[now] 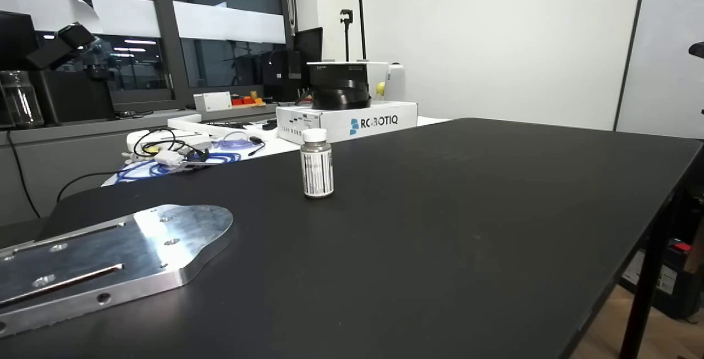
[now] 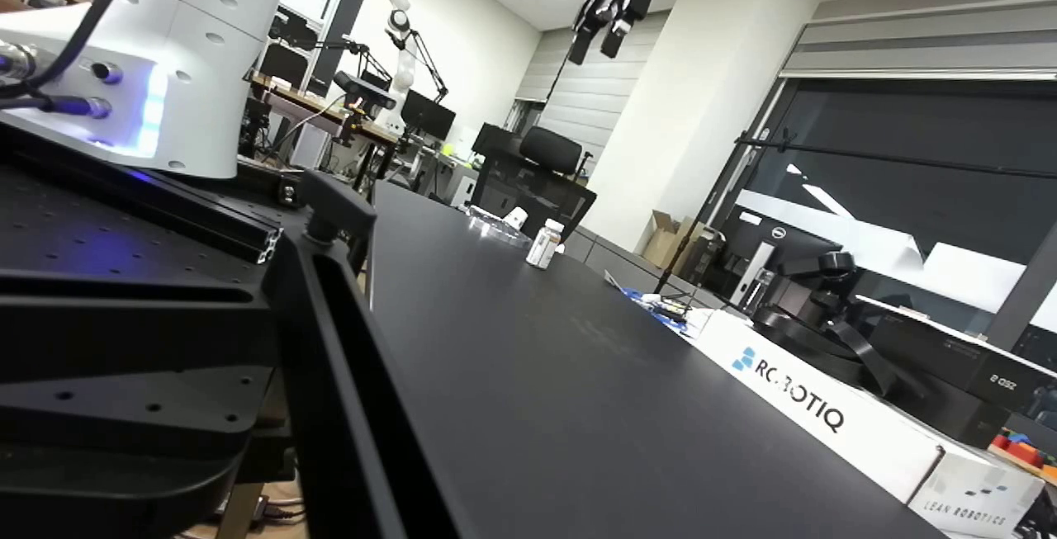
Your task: Move the bottle forward
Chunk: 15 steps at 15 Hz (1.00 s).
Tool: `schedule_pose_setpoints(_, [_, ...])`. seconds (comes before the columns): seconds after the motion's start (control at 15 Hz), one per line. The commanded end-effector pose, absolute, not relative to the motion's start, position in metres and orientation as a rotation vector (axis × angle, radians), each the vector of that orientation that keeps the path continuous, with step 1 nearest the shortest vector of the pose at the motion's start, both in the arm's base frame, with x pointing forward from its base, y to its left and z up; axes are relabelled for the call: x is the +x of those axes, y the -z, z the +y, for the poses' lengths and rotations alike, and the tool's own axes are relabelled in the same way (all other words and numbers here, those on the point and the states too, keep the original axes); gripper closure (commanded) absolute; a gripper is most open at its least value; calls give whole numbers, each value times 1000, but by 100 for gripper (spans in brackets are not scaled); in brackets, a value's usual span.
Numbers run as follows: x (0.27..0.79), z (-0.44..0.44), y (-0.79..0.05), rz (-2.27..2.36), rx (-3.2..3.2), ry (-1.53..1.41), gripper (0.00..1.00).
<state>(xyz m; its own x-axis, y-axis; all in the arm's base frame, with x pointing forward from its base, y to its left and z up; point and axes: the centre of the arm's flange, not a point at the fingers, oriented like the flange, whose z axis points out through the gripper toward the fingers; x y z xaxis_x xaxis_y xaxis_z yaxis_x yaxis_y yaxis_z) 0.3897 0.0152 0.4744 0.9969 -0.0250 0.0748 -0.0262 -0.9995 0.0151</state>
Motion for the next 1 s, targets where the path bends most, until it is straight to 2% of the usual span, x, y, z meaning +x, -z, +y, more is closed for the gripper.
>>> schedule_pose_setpoints(0.0, [441, 41, -465, -128, 3112, -166, 0])
schedule_pose_setpoints(0.2, [482, 66, -456, -222, 3097, -190, 0])
schedule_pose_setpoints(0.6, [576, 143, -459, -711, 3092, -156, 0])
schedule_pose_setpoints(0.93, [616, 221, -445, -950, 3087, -111, 0])
